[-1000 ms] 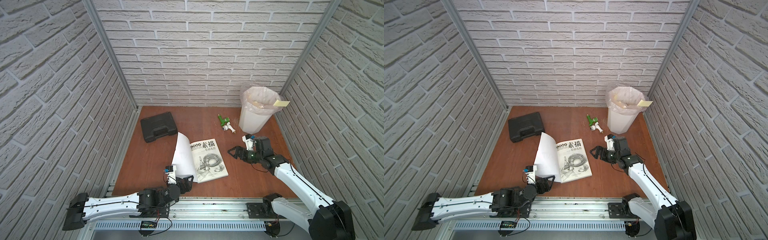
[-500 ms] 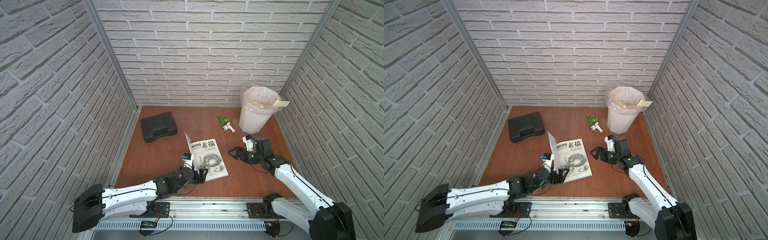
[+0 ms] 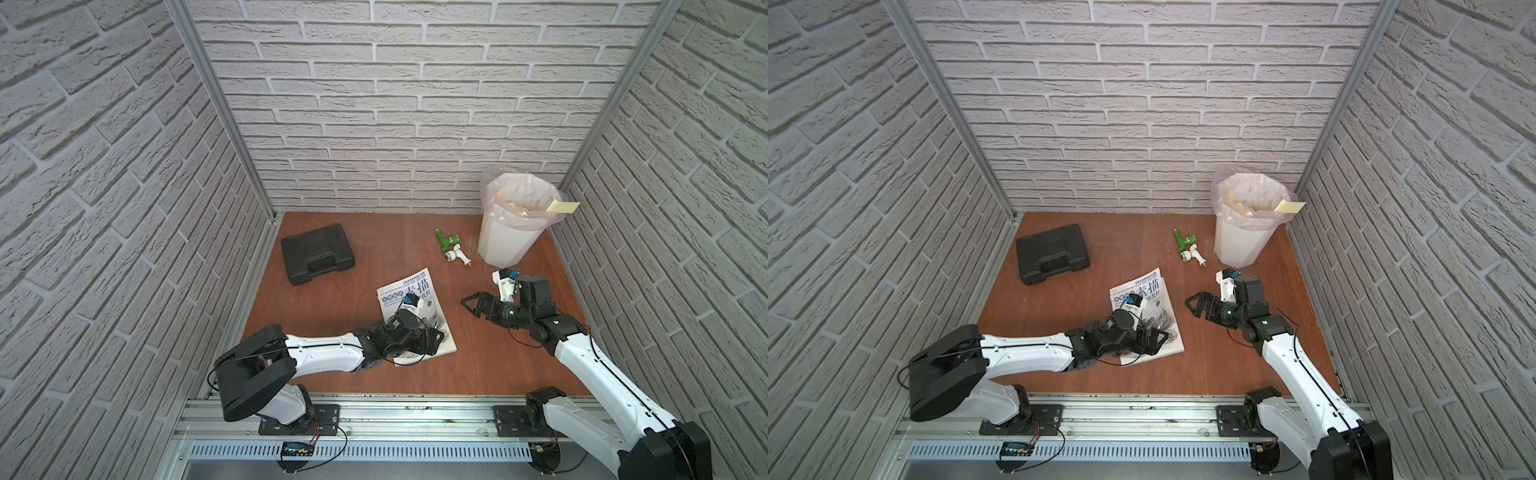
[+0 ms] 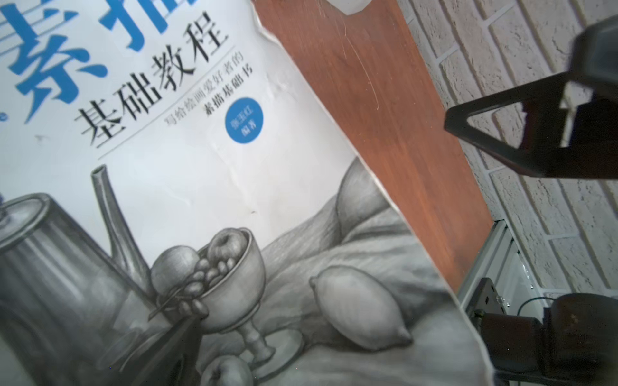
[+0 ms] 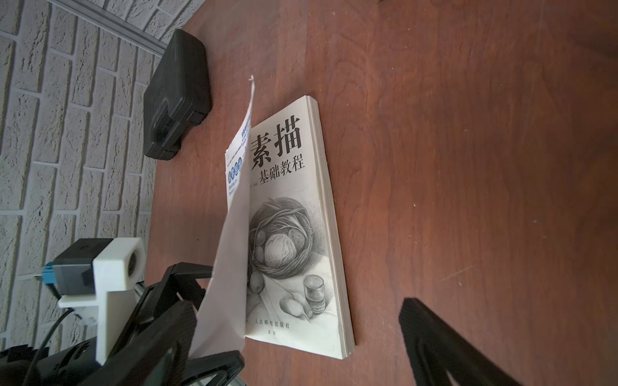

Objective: Peel off the used sticky note
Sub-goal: Close the book at the center of the board.

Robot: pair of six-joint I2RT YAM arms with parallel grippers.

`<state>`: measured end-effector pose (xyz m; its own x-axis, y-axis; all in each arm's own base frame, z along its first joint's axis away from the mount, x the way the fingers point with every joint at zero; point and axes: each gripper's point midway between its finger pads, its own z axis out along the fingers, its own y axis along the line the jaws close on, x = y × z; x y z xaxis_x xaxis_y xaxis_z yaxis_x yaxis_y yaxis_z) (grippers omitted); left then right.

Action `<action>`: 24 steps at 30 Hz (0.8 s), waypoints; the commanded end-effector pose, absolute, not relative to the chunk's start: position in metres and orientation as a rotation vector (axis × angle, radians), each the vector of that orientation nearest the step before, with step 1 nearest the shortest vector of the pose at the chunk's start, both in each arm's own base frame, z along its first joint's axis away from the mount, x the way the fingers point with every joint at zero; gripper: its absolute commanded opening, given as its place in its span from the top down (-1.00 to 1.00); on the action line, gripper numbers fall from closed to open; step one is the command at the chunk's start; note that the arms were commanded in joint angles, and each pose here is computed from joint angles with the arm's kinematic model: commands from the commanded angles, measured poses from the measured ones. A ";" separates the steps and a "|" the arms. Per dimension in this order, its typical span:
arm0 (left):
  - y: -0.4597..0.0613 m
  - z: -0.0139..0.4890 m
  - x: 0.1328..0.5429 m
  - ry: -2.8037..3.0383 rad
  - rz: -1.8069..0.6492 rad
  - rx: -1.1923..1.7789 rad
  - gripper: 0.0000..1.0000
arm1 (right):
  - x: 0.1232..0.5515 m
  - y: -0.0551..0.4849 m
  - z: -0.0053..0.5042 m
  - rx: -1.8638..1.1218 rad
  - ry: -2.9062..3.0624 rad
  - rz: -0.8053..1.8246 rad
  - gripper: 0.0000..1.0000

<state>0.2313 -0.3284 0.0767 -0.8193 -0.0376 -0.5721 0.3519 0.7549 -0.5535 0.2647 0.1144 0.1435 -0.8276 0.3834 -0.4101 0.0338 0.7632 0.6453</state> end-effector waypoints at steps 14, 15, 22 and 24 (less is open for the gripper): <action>-0.353 0.040 0.252 2.398 -1.097 0.162 -0.97 | 0.261 0.102 0.146 0.346 2.385 0.926 -1.00; -0.354 0.042 0.252 2.397 -1.097 0.168 -0.97 | 0.262 0.102 0.146 0.349 2.379 0.939 -1.00; -0.367 0.058 0.248 2.367 -1.136 0.241 -0.97 | 0.268 0.104 0.149 0.370 2.348 1.008 -1.00; -0.366 0.066 0.248 2.346 -1.140 0.250 -0.97 | 0.269 0.102 0.152 0.372 2.336 1.005 -1.00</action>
